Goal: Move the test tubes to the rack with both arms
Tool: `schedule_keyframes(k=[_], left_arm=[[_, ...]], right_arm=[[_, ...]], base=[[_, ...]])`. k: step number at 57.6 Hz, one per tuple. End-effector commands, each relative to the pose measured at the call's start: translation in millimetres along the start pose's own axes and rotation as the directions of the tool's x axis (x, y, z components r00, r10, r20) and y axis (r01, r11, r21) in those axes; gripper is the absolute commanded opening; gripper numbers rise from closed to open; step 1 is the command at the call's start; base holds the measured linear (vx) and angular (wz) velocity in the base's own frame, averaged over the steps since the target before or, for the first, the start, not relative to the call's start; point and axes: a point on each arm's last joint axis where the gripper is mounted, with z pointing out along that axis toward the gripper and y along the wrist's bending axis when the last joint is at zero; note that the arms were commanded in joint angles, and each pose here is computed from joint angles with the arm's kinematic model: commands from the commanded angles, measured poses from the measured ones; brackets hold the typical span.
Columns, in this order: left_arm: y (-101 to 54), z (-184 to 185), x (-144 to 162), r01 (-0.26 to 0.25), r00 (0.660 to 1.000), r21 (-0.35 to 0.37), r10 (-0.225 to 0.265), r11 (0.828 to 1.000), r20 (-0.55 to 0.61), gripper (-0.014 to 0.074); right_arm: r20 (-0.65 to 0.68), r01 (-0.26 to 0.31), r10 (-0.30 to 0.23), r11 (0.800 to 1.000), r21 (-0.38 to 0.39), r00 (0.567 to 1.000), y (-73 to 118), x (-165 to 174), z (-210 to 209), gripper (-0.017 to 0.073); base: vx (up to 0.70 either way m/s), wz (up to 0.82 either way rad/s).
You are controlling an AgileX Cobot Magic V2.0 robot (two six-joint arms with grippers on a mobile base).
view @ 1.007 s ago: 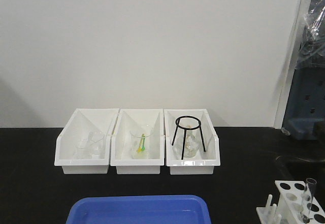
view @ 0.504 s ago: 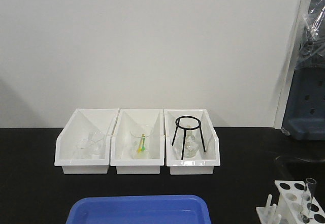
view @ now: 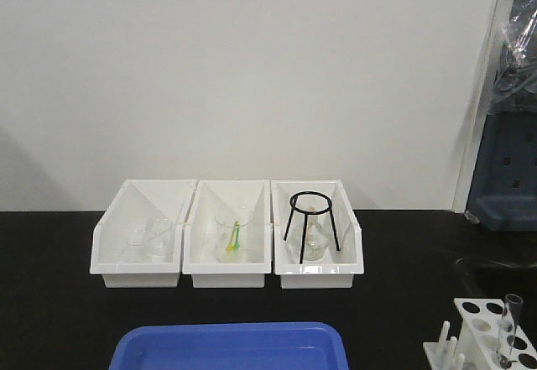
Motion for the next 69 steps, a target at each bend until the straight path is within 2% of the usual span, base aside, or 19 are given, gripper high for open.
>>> schedule_keyframes(k=[1,3,5,13,18,69], left_arm=[[-0.7,-3.9,-16.1,0.009,0.993,0.006,-0.009,1.000,0.120,-0.0005],[-0.7,-3.9,-16.1,0.009,0.993,0.006,-0.009,1.000,0.120,-0.0005],[-0.7,-3.8,-16.0,0.009,0.993,0.006,-0.009,1.000,0.118,-0.0005],[-0.7,-3.8,-15.9,0.008,0.993,0.006,-0.008,1.000,0.117,-0.0005],[-0.7,-3.9,-16.1,0.008,0.993,0.006,-0.008,1.000,0.119,-0.0005],[-0.7,-3.8,-15.9,0.008,0.993,0.006,-0.008,1.000,0.117,-0.0005]], right_arm=[[0.150,-0.023,0.014,0.998,0.059,0.989,-1.1,-2.4,-1.3,-0.0010],[0.174,-0.034,0.022,0.997,0.068,0.984,-0.1,3.5,-1.2,-0.0009],[0.140,-0.050,0.040,0.996,0.068,0.989,-0.5,4.7,-1.1,-0.0008],[0.140,-0.035,0.026,0.998,0.058,0.990,0.1,4.4,-1.0,-0.0008],[0.138,-0.051,0.043,0.997,0.056,0.989,0.1,4.6,-1.0,-0.0008],[0.135,-0.049,0.041,0.997,0.056,0.990,0.1,4.9,-0.8,-0.0008]], base=[[0.00,0.00],[0.00,0.00],[0.00,0.00],[0.00,0.00],[0.00,0.00],[0.00,0.00]])
